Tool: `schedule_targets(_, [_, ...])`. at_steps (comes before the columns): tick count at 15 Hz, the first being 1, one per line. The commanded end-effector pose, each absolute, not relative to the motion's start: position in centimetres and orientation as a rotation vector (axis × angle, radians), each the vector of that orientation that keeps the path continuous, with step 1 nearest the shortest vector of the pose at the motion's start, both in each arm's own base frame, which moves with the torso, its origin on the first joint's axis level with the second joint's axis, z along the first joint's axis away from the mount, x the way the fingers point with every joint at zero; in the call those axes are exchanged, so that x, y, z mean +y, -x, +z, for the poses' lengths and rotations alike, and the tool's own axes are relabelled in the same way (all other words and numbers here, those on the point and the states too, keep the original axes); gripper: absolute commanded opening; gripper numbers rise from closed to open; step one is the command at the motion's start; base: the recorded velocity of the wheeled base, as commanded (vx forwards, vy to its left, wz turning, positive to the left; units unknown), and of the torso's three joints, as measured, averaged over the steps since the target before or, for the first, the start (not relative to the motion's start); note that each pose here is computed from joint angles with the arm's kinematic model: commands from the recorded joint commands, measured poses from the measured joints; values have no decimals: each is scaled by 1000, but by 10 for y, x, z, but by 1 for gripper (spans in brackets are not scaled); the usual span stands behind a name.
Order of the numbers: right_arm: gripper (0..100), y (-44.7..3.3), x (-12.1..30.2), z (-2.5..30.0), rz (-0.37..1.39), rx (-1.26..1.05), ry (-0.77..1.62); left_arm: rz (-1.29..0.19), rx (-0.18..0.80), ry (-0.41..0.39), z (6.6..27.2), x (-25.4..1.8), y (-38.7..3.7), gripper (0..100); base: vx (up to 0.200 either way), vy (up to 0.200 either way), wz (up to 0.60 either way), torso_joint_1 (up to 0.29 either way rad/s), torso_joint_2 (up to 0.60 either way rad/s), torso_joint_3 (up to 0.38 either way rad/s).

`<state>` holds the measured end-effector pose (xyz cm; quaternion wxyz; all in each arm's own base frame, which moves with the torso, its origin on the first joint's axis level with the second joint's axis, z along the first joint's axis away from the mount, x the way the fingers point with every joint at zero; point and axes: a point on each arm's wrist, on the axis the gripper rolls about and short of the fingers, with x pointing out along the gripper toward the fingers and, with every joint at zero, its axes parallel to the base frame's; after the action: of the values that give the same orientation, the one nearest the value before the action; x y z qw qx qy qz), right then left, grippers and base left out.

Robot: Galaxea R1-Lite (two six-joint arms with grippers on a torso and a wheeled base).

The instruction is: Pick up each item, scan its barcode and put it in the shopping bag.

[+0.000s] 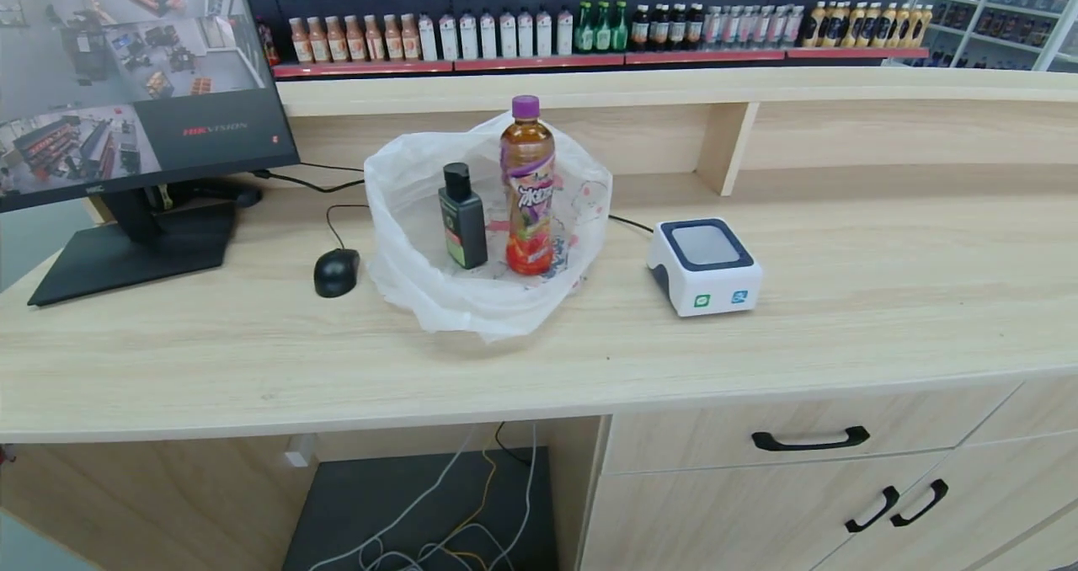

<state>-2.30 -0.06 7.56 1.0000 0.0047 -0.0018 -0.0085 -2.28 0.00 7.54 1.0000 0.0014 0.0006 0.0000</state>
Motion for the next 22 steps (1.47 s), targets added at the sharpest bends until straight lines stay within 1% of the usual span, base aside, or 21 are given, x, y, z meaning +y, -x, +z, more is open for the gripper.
schedule_targets(1, [100,23,-1,76,-17,-2,-8,0,0,-3,75,0,23,100,0,-200,0,7,2,12])
schedule_targets(13, [100,23,-1,76,-15,-2,-14,0,0,-2,75,0,23,100,0,-200,0,4,0,1])
schedule_targets(22, [100,23,-1,76,-17,-2,-17,0,0,-5,75,0,23,100,0,0,0,0,0,0])
